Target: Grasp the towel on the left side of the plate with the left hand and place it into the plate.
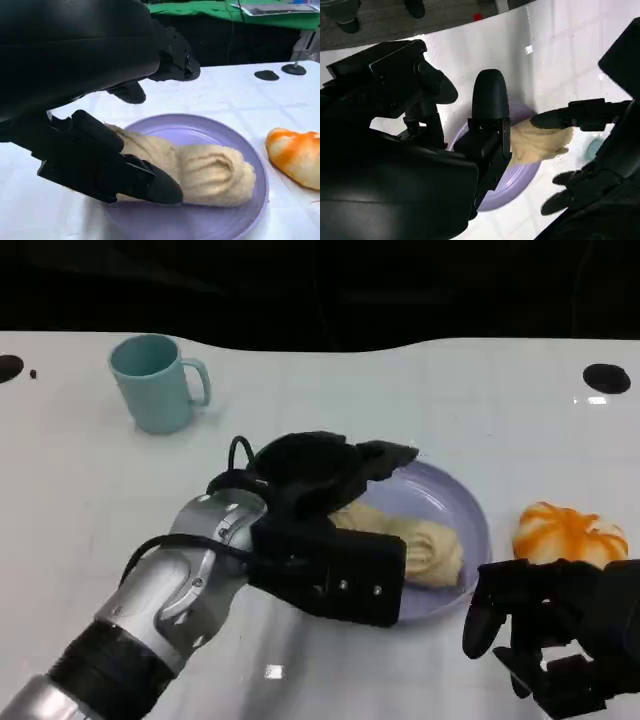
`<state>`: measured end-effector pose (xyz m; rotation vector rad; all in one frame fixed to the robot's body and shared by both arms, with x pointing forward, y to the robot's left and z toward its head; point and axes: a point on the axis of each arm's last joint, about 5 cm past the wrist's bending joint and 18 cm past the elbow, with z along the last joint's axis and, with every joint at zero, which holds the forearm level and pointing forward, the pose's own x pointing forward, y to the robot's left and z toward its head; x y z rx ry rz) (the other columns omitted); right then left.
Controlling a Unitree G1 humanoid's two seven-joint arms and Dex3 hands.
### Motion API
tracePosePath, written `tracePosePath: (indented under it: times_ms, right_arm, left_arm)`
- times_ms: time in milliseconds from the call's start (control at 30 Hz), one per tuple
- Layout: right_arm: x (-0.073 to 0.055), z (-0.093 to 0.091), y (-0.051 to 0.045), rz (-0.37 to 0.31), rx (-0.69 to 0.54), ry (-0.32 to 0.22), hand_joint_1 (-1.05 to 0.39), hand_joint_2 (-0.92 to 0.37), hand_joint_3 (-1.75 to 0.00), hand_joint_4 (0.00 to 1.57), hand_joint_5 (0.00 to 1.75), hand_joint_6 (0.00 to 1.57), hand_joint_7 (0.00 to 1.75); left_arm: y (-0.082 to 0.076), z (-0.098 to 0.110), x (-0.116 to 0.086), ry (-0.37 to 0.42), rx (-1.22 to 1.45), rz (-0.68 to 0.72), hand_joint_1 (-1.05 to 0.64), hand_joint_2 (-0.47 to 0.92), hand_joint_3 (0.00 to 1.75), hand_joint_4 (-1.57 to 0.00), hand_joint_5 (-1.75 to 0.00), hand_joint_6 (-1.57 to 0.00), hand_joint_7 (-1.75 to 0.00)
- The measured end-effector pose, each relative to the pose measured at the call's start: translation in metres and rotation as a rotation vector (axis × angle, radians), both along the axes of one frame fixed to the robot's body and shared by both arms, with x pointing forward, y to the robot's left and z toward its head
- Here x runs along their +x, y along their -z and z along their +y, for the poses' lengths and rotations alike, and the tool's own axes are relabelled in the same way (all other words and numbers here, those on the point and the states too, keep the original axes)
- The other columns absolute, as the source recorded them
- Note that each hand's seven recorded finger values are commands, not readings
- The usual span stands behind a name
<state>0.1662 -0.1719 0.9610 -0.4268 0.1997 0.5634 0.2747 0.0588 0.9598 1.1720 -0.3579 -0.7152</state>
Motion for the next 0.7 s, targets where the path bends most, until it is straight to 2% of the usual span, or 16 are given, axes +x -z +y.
tracePosePath:
  times_ms: [167, 367, 567, 700]
  right_arm:
    - [0.000, -0.001, -0.0009, 0.000, -0.007, 0.000, 0.02, -0.62, -1.00, 0.68, 1.69, 0.67, 1.44]
    - [0.000, -0.001, -0.0015, 0.002, -0.010, 0.001, 0.02, -0.63, -0.98, 0.68, 1.68, 0.67, 1.44]
    - [0.001, 0.000, -0.0025, -0.001, -0.013, 0.002, 0.03, -0.63, -0.99, 0.69, 1.68, 0.67, 1.44]
    - [0.001, 0.000, -0.0026, -0.002, -0.015, 0.000, 0.02, -0.63, -0.98, 0.68, 1.68, 0.67, 1.43]
  left_arm:
    - [-0.004, 0.013, -0.004, -0.020, -0.055, 0.021, -0.56, 0.92, 0.23, -0.27, -0.55, -0.27, -0.07]
    - [-0.014, 0.038, -0.009, -0.049, -0.189, 0.116, -0.46, 0.92, 0.24, -0.46, -0.67, -0.44, -0.14]
    - [-0.022, 0.063, -0.030, -0.090, -0.413, 0.274, -0.32, 0.92, 0.24, -0.56, -0.73, -0.54, -0.16]
    - [-0.020, 0.079, -0.045, -0.148, -0.638, 0.396, -0.29, 0.92, 0.27, -0.64, -0.91, -0.70, -0.25]
